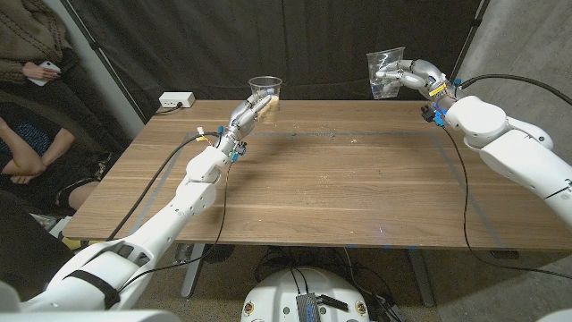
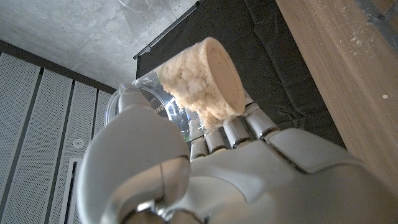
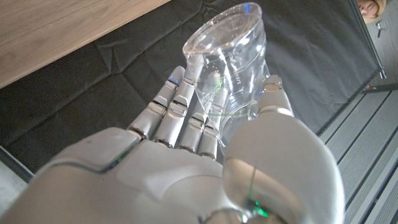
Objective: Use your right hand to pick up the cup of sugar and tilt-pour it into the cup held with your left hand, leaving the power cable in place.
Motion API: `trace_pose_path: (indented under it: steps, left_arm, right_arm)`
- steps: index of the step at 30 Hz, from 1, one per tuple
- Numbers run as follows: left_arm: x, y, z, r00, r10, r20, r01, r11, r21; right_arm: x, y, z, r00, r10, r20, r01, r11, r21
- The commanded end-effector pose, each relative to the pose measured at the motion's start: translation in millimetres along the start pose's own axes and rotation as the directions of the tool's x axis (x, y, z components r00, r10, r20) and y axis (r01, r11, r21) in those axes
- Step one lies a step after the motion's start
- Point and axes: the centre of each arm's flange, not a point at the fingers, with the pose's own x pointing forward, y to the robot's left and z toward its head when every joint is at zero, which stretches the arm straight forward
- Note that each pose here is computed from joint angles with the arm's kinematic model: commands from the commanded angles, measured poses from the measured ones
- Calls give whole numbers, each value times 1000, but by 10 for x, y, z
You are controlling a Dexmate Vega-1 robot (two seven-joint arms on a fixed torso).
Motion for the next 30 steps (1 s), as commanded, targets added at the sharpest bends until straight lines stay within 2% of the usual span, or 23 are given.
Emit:
trace_pose_path:
  steps: [1,12,24,30]
  left_arm:
    - [-14,121,-9,1000,29,-8,-29,999,-26]
    - [-32,87,118,1000,4,10,-4,1000,-8]
    - [-95,161,197,1000,6,10,-6,1000,2]
    - [-102,168,221,1000,2,9,-2,1000,7]
  right_arm:
    - [-19,107,-220,996,-43,75,35,994,105]
    - [-13,186,-509,993,-42,107,27,990,140]
    - [-95,287,-614,982,-122,141,98,982,163]
    - [-111,305,-626,981,-134,142,109,979,172]
